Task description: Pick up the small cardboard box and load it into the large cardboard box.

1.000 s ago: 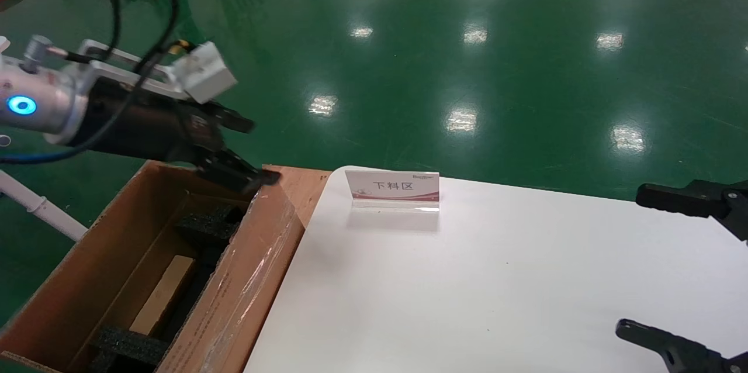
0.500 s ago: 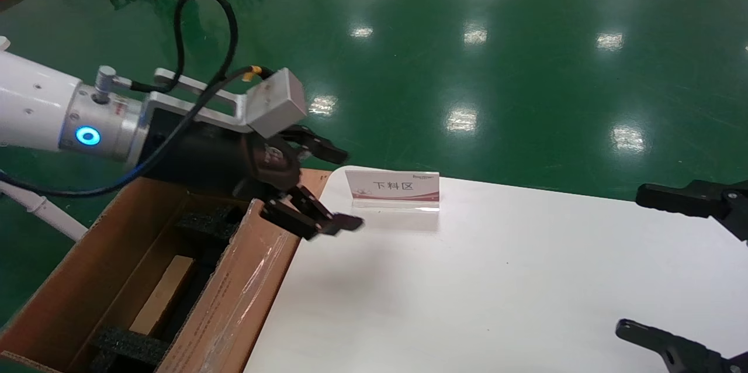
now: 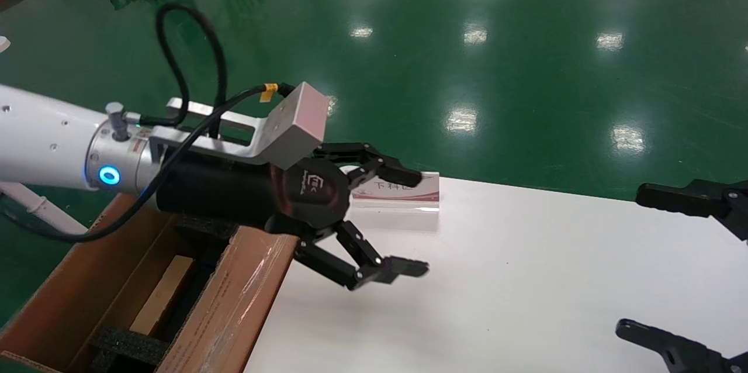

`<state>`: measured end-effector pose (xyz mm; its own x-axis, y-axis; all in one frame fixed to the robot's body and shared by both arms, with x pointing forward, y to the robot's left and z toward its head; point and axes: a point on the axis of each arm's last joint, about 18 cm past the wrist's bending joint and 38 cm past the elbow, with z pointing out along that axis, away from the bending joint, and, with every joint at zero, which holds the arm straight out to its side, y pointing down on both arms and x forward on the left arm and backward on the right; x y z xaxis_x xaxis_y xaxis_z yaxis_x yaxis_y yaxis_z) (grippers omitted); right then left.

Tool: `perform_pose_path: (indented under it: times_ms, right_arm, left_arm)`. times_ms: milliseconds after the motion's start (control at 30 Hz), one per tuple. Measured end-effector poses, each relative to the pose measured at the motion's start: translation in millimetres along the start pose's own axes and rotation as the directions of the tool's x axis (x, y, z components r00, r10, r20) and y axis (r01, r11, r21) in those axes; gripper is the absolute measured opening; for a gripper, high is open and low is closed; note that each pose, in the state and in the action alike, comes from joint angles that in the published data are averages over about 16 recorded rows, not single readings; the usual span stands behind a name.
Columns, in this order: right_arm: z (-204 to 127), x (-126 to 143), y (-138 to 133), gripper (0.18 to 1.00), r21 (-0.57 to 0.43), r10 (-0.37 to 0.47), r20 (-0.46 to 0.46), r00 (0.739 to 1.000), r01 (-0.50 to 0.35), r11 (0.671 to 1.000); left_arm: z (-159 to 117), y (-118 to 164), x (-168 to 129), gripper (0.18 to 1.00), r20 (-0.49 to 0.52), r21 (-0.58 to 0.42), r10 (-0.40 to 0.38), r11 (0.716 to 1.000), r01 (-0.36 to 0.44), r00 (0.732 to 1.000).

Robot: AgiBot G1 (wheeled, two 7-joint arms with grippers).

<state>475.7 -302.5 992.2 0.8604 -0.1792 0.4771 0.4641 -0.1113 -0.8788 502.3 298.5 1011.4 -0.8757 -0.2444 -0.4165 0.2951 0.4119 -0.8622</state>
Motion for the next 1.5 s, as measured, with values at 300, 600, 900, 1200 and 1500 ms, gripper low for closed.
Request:
perform_pose_path:
  times_ms: [300, 600, 900, 1200, 1500]
  right_arm:
    - [0, 0, 0, 1.001, 0.0, 0.0, 0.0, 1.0, 0.0, 1.0]
    - [0, 0, 0, 1.001, 0.0, 0.0, 0.001, 1.0, 0.0, 1.0]
    - [0, 0, 0, 1.001, -0.001, 0.0, 0.001, 1.0, 0.0, 1.0]
    - [0, 0, 0, 1.001, -0.001, -0.001, 0.002, 1.0, 0.001, 1.0]
    - [0, 0, 0, 1.001, -0.001, -0.001, 0.002, 1.0, 0.001, 1.0]
  left_arm:
    - [1, 4, 19, 1.001, -0.044, 0.201, 0.051, 0.979, -0.042, 0.998]
    - [-4, 8, 28, 1.001, -0.038, 0.296, 0.077, 0.953, -0.062, 0.996]
    - [-4, 8, 28, 1.001, -0.037, 0.305, 0.079, 0.95, -0.064, 0.996]
    - [-5, 8, 29, 1.001, -0.036, 0.31, 0.08, 0.948, -0.065, 0.996]
    - [-5, 9, 30, 1.001, -0.036, 0.315, 0.081, 0.947, -0.066, 0.996]
